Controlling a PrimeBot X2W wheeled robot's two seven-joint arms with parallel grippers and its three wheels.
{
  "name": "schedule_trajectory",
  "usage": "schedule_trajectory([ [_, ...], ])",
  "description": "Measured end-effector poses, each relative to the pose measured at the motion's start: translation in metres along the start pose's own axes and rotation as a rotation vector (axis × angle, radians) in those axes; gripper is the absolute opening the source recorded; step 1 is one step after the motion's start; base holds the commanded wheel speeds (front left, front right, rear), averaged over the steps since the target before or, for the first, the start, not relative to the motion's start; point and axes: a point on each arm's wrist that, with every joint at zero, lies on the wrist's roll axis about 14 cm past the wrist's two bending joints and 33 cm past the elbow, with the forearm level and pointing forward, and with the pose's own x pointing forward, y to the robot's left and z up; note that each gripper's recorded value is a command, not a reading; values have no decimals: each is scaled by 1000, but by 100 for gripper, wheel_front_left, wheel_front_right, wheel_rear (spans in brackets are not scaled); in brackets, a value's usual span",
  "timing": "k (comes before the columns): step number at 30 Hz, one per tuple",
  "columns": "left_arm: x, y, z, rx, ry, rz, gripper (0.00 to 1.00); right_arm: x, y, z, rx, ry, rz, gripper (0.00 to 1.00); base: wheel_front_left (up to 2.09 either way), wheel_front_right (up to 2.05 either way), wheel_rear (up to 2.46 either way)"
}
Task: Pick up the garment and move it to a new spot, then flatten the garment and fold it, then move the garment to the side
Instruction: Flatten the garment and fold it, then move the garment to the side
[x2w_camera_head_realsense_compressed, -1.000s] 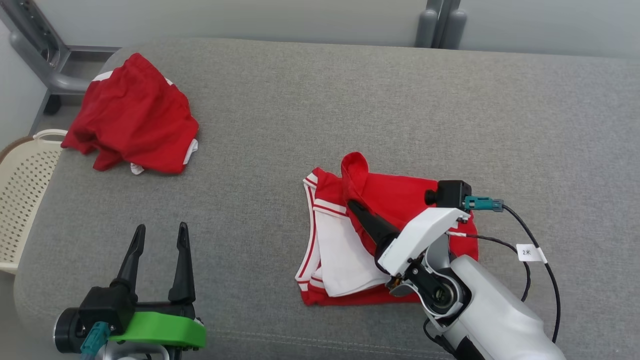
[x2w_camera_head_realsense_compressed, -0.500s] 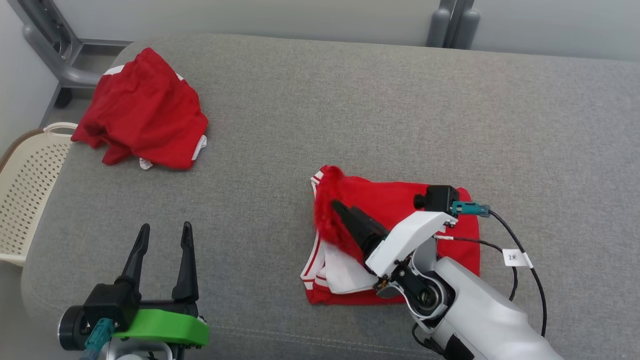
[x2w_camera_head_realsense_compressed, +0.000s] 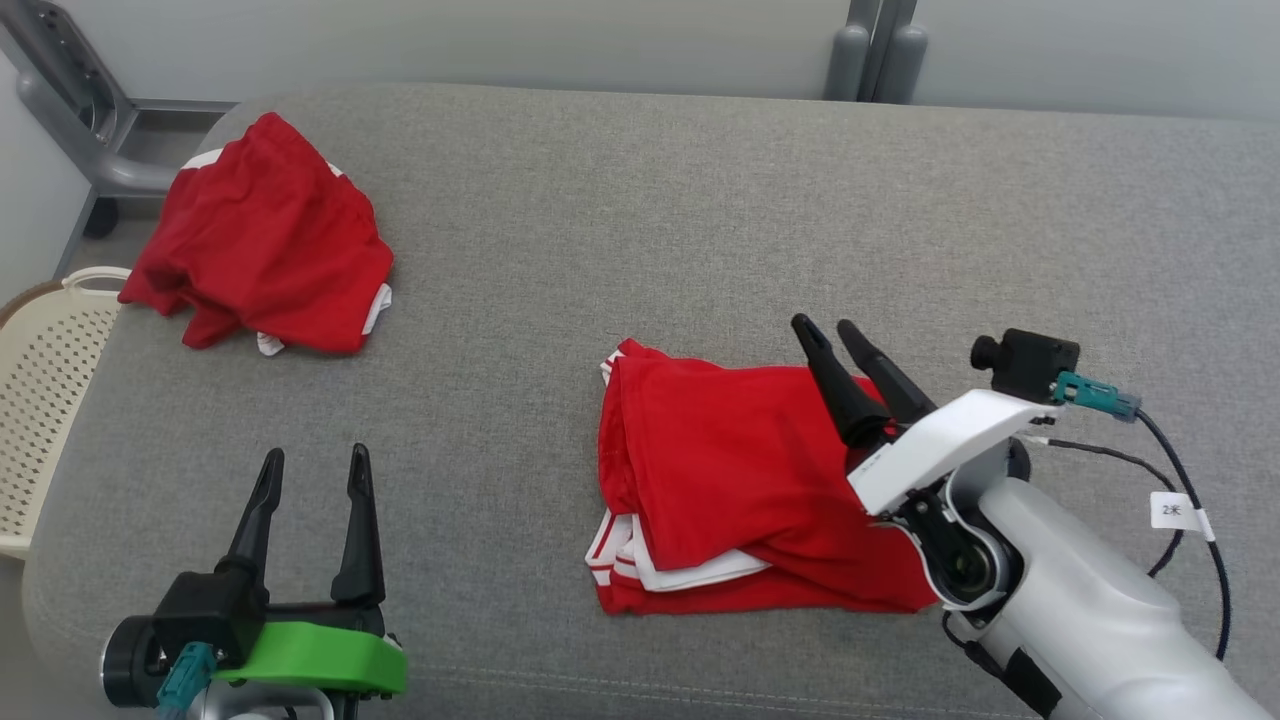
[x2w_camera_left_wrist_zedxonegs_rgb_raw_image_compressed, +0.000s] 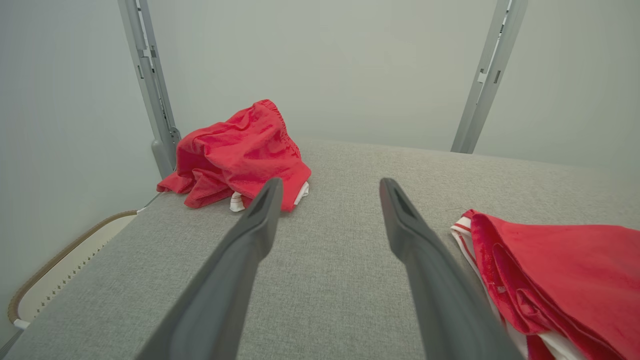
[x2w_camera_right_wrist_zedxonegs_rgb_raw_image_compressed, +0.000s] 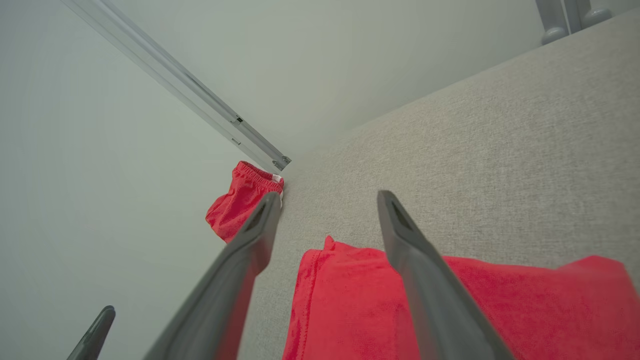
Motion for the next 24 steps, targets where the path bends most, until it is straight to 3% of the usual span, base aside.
schedule_trajectory([
  [9,-1,-1,1,0,-5,-4,100,-21,-40,18,-242,-3,-69,100,0,0,0],
  [10,-1,-1,1,1,-4,-4,100,-23,-43,16,-266,7,-74,92,0,0,0],
  [11,-1,-1,1,1,-2,-3,100,-28,-49,8,-294,29,-86,43,0,0,0],
  [13,-1,-1,0,1,-1,-3,100,-33,-55,2,-330,54,-95,14,0,0,0],
  [14,-1,-1,0,1,-1,-3,100,-35,-57,-1,-341,62,-101,15,0,0,0],
  [16,0,-1,0,1,0,-3,100,-35,-59,-3,-339,62,-110,29,0,0,0],
  [17,0,-1,0,1,0,-3,100,-36,-59,-5,-337,62,-113,44,0,0,0],
  [19,0,-1,0,1,-1,-3,100,-38,-62,-6,-333,61,-128,100,0,0,0],
  [24,-1,-2,0,0,-1,-5,100,-47,-79,-3,-350,60,-189,100,0,0,0],
])
